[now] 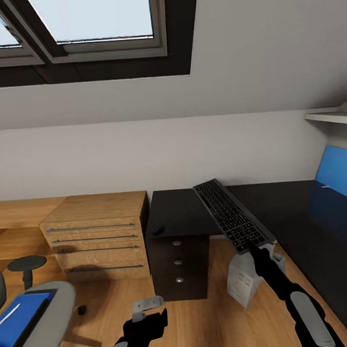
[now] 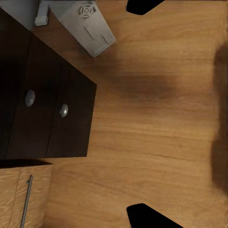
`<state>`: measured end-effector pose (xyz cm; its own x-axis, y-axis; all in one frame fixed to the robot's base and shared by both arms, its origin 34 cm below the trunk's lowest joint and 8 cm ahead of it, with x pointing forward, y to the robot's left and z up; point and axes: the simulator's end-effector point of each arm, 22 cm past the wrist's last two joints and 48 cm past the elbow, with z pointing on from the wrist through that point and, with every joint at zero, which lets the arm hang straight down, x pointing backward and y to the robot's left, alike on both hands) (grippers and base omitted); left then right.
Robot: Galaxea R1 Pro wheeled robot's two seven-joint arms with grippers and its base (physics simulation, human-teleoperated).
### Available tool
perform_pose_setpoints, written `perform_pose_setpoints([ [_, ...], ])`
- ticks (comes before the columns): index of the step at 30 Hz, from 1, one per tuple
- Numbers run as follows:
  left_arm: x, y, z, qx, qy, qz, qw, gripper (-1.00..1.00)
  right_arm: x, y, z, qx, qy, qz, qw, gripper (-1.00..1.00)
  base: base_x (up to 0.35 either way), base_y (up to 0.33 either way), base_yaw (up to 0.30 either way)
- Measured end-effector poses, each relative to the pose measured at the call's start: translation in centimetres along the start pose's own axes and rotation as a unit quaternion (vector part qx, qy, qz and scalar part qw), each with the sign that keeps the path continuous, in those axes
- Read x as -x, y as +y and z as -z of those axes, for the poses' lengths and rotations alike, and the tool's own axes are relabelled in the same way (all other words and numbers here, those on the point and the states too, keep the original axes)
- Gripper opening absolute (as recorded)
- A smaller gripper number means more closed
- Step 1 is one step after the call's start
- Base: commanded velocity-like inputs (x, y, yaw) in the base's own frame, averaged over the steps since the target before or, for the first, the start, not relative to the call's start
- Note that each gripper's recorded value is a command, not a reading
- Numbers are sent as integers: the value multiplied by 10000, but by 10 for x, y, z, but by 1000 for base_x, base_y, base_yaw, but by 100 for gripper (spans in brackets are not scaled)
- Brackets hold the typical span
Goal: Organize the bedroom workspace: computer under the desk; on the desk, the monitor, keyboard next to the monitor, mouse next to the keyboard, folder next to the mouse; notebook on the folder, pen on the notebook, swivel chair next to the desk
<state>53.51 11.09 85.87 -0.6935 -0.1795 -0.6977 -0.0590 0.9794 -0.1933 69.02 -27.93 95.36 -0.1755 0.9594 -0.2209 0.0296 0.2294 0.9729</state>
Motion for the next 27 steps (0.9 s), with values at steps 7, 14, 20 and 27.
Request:
perform_pose_setpoints([
  [7, 5, -1, 7, 1, 0, -1, 10000, 100, 6, 11, 2, 79, -69, -247, 9996, -100, -335, -77, 0],
  [14, 10, -3, 14, 0, 3, 2, 10000, 100, 8, 20, 4, 98, -91, -332, 9994, -100, -336, -113, 0],
  [20, 14, -4, 19, 4, 4, 4, 10000, 100, 9, 26, 6, 98, -93, -338, 9993, -100, -332, -167, 0],
  [27, 18, -6, 26, 2, 5, 2, 10000, 100, 11, 33, 8, 99, -97, -343, 9993, -100, -327, -190, 0],
])
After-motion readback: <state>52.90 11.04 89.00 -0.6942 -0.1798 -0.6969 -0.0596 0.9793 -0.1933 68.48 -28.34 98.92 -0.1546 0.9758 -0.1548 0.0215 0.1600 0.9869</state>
